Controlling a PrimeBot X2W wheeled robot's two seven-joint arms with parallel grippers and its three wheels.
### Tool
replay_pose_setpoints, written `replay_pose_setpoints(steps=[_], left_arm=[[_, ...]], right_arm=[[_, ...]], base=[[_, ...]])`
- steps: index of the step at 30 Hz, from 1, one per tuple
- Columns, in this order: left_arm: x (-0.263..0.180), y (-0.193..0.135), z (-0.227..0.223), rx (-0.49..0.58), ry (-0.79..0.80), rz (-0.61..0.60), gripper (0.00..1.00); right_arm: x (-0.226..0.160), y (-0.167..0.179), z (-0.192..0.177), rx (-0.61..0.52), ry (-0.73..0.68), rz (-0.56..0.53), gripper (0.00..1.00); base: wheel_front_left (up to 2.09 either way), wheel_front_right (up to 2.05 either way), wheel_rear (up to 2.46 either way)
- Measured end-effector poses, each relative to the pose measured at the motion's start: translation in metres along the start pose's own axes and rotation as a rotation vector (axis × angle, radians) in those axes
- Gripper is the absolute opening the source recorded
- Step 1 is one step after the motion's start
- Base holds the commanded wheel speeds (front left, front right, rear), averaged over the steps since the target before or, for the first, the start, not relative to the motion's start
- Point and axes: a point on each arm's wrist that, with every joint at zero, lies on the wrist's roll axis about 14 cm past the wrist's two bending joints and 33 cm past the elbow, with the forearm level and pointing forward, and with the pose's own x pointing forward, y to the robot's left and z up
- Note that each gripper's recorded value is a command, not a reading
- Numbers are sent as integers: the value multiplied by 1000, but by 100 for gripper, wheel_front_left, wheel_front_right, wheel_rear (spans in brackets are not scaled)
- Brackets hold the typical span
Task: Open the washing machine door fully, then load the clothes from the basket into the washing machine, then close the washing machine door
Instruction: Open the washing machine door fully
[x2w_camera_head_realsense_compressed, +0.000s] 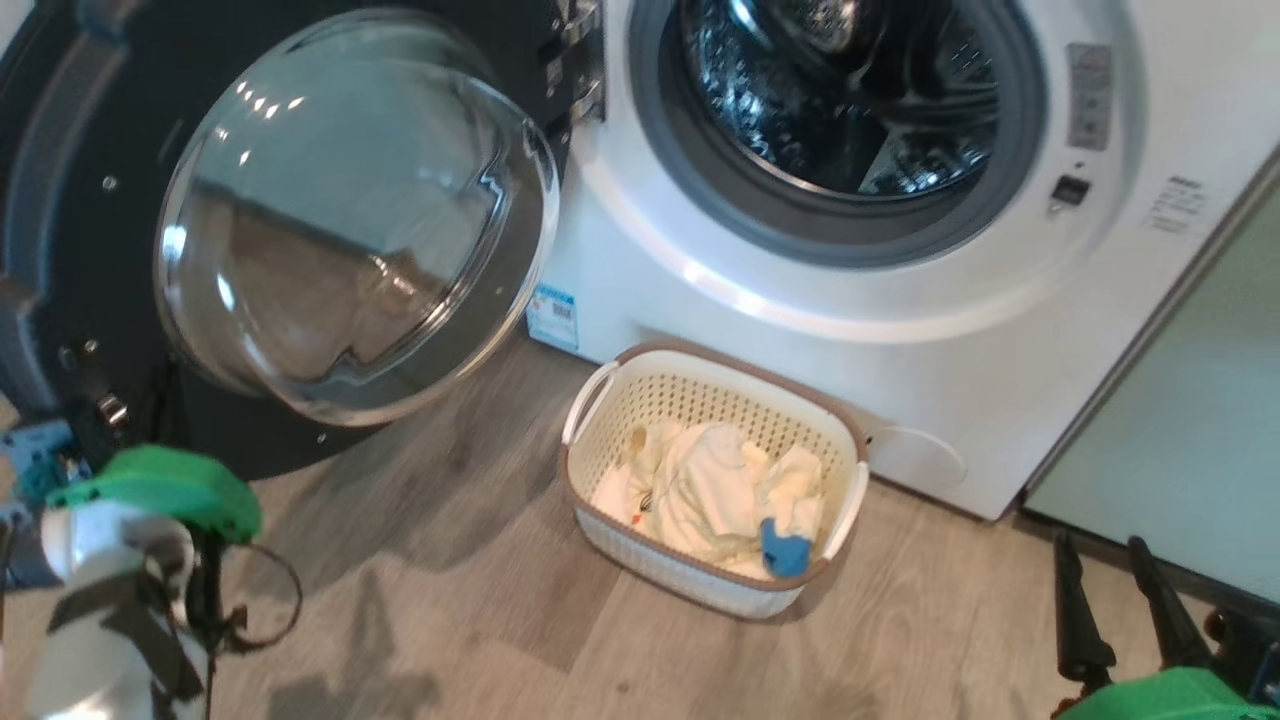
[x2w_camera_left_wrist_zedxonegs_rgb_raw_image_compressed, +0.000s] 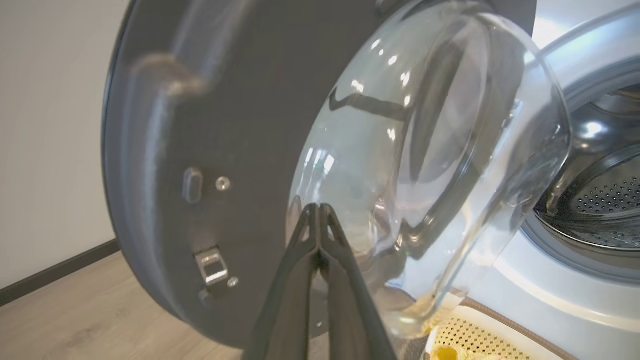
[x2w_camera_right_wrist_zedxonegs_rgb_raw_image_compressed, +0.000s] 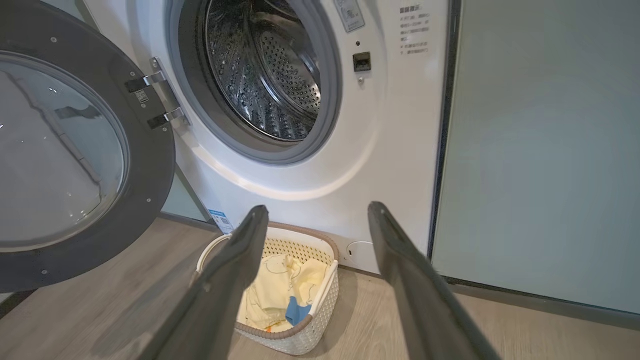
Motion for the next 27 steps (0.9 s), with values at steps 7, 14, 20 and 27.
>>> replay_pose_setpoints(steps=[7,14,20,27], left_arm=[[-21,-43,-10,-29,-2,-127,16],[-44,-93,-25,-53,24,-280,100],[-41,-132,-31,-69,44,-384,100],[-32,-173,-37,-65,67,-477,100]], right_arm=[[-20,-10,17,-6,-53,-55,100],[-45,-26,24,-2,-86,-130,100],[-69,-48,32,-1,-123,-218,100],[-93,-69,41,-25,-160,-306,100]], base=[[0,0,0],[0,0,0],[0,0,0],[0,0,0]])
